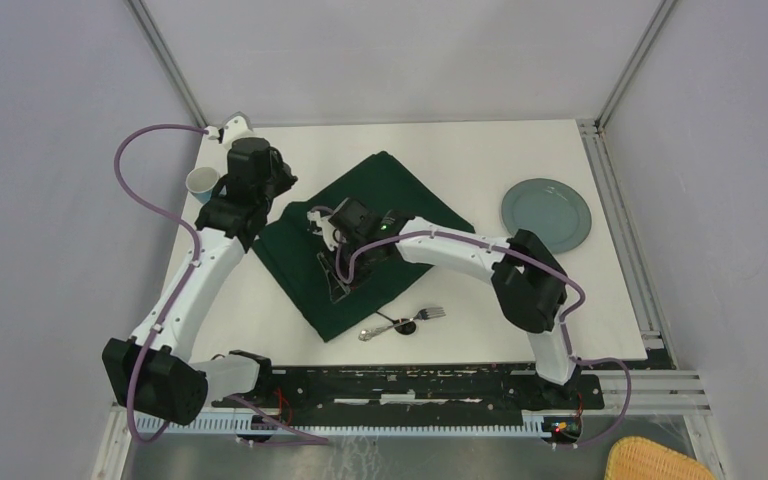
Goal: Set the dinner table for one person
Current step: Flatten out the napkin at the center of the board.
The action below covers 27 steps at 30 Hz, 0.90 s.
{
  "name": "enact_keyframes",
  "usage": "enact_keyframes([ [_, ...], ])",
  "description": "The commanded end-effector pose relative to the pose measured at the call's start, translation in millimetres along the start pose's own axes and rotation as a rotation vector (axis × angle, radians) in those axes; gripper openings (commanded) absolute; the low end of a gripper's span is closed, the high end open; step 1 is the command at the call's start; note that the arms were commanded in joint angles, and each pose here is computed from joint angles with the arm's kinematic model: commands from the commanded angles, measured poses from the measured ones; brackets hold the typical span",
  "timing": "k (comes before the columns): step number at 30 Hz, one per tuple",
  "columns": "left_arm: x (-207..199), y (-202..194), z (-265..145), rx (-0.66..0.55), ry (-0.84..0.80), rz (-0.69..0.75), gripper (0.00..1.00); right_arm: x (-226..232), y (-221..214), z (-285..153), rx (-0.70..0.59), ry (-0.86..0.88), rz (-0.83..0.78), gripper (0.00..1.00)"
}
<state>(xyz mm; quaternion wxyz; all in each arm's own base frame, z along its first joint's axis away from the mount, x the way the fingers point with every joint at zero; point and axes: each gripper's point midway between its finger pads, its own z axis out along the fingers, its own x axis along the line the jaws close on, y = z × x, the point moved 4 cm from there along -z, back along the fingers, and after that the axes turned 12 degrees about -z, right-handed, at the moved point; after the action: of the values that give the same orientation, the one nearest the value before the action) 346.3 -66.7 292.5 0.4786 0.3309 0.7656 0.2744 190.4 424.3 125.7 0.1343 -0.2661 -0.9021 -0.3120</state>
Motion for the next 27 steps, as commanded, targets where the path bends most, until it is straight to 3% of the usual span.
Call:
enact_keyframes([
  [1,-14,17,-1,-0.053,-0.039,-0.044,0.26,10,33,-42,-0.178,-0.056,-0.049,0.38],
  [6,-17,16,3,-0.042,-0.049,-0.044,0.26,-11,34,-59,-0.231,-0.172,0.011,0.42],
  [12,-19,9,10,-0.017,-0.06,-0.05,0.26,-74,28,-77,-0.292,-0.256,0.259,0.37],
  [20,-23,-3,26,0.034,-0.061,-0.055,0.25,-125,34,-89,-0.301,-0.356,0.329,0.35],
  [27,-22,-7,32,0.051,-0.046,-0.049,0.25,-152,51,-67,-0.258,-0.314,0.358,0.01],
])
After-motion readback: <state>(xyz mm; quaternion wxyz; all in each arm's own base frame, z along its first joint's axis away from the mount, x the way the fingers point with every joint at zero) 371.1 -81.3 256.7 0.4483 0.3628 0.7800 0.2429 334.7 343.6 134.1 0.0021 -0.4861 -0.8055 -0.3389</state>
